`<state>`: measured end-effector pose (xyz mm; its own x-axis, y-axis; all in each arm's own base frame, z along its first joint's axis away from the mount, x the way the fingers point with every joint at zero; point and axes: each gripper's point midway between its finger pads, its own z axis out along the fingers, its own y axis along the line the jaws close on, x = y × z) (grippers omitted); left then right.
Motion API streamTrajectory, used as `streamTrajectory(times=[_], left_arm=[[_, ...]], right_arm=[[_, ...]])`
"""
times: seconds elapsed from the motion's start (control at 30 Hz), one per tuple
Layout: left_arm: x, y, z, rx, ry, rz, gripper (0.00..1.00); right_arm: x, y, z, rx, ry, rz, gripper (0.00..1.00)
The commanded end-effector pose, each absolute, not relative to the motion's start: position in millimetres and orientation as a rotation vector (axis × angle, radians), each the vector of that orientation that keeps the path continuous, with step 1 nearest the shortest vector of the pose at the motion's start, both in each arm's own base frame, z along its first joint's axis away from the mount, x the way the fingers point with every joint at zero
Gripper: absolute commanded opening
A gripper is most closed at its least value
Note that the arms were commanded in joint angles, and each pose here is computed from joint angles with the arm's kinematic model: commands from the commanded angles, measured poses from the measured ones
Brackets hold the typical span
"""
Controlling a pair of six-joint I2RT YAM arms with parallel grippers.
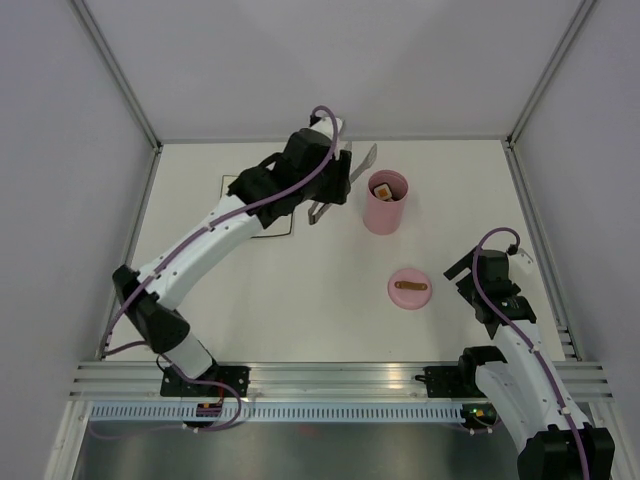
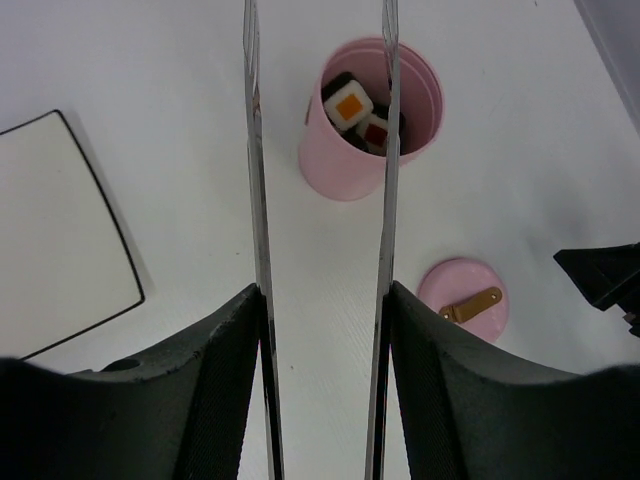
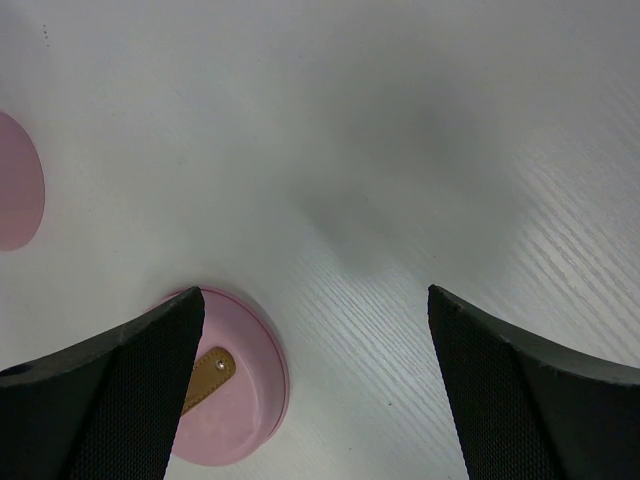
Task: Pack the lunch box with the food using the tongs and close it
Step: Place the clamp on the plate.
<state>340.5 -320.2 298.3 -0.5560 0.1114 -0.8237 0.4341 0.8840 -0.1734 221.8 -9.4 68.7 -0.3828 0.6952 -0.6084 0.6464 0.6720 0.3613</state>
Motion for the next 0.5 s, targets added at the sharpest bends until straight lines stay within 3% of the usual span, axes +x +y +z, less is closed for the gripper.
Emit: streamTrajectory(times=[0.0,0.13,0.47], left_arm=[[335,-263,346,0.245,2.009,-0.335,0.58],[319,-198,310,0.096,2.039,-0.107,0.56],[296,-109,231,-0.169,2.078,-0.036,0.52]], right_arm=[[227,-10,72,1.026,2.099,0.093,0.98],[226,-8,70,1.024,2.105,0.102,0.98],[235,2,66,0.97,2.136,0.159,0.98]])
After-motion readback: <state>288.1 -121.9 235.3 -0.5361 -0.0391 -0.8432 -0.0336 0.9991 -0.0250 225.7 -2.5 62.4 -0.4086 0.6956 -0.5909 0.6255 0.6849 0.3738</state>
